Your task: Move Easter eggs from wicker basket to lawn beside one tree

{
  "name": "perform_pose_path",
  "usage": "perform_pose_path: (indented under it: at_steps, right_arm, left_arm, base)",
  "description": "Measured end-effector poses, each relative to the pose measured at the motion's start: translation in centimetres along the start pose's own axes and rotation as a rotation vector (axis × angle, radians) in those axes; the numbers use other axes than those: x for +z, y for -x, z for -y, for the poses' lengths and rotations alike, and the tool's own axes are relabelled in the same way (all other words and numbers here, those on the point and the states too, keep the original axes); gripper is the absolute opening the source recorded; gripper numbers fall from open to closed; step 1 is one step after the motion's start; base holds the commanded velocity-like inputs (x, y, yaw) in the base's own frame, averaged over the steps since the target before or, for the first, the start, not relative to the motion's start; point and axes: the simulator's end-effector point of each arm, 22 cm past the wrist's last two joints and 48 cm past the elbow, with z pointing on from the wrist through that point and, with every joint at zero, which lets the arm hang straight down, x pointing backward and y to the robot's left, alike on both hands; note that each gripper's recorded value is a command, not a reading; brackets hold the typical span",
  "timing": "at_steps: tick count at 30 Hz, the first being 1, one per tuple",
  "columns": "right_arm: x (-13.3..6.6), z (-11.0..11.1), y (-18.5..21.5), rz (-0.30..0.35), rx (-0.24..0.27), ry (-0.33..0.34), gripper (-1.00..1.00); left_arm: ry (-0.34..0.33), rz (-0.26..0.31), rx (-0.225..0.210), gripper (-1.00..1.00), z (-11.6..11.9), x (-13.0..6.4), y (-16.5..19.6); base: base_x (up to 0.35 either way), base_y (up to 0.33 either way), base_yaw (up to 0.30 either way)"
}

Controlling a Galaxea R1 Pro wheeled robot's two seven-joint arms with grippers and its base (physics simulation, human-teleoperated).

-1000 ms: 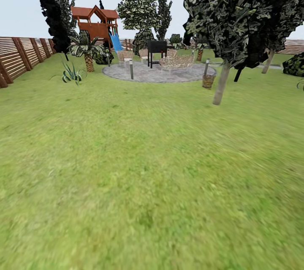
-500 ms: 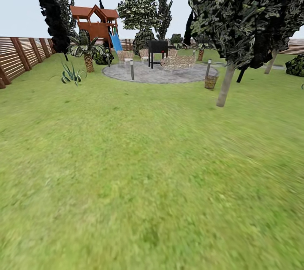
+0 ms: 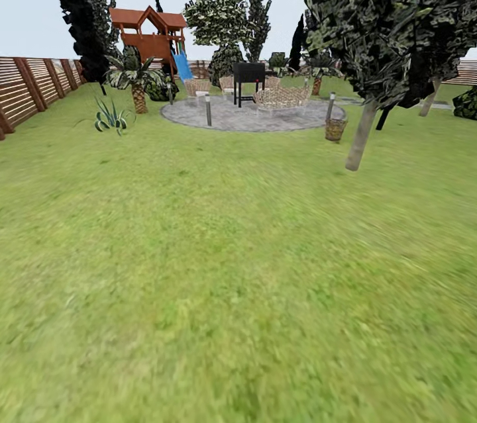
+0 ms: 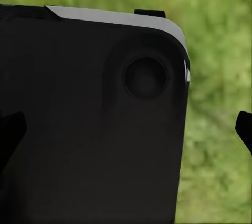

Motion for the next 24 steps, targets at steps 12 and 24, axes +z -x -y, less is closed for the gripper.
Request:
perform_pose_path:
  at_steps: [12, 24]
  right_arm:
    - [0.00, 0.33, 0.20, 0.005, -0.003, -0.004, 1.00]
    - [0.00, 0.39, 0.24, 0.006, 0.004, -0.007, 1.00]
  left_arm:
    - [0.000, 0.006, 0.000, 1.00, 0.01, 0.00, 0.24]
    - [0.000, 0.007, 0.000, 1.00, -0.03, 0.00, 0.25]
  base:
    - [0.314, 0.120, -0.070]
    - [0.314, 0.120, -0.001]
